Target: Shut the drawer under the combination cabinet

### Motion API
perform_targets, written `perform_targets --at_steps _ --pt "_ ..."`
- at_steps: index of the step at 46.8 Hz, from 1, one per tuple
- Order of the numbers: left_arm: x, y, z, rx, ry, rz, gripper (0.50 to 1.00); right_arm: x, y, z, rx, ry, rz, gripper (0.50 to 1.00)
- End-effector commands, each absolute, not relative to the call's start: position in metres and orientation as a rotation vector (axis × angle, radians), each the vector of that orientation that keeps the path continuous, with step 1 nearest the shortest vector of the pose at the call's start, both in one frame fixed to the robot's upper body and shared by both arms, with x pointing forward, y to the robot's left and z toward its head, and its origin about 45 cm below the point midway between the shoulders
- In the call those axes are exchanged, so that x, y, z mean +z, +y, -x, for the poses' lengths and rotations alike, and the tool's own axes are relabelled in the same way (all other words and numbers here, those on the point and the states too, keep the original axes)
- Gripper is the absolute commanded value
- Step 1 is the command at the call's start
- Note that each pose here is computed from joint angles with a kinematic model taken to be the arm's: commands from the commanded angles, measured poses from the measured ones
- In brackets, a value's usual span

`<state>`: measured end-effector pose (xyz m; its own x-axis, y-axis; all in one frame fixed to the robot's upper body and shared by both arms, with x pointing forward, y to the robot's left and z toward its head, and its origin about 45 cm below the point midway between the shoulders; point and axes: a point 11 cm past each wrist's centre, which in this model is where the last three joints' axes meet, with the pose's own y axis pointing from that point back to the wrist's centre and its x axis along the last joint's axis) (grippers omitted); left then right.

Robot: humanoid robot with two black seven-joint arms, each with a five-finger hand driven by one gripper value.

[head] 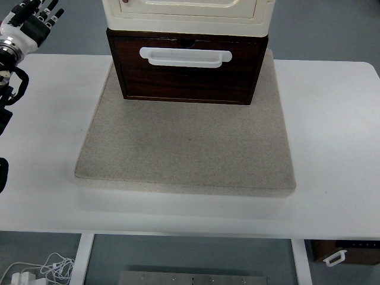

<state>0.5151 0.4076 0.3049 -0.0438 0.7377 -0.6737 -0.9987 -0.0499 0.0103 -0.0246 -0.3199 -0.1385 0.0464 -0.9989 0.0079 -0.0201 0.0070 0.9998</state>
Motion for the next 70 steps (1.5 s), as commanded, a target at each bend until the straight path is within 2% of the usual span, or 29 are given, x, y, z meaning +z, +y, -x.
perform_targets --at_steps 1,30,70 --pt "0.303 0.402 -0.516 1.530 0.590 0.622 1.000 -0.139 -0.320 0.024 -1.160 -1.193 -1.240 0.952" --pt "0.285 0.357 -0.524 1.495 0.645 0.714 0.999 -0.139 -0.320 0.024 -1.162 -1.194 -1.241 0.952" --pt "0.286 0.357 -0.524 1.523 0.626 0.752 0.996 -0.138 -0.320 0.028 -1.164 -1.190 -1.235 0.952"
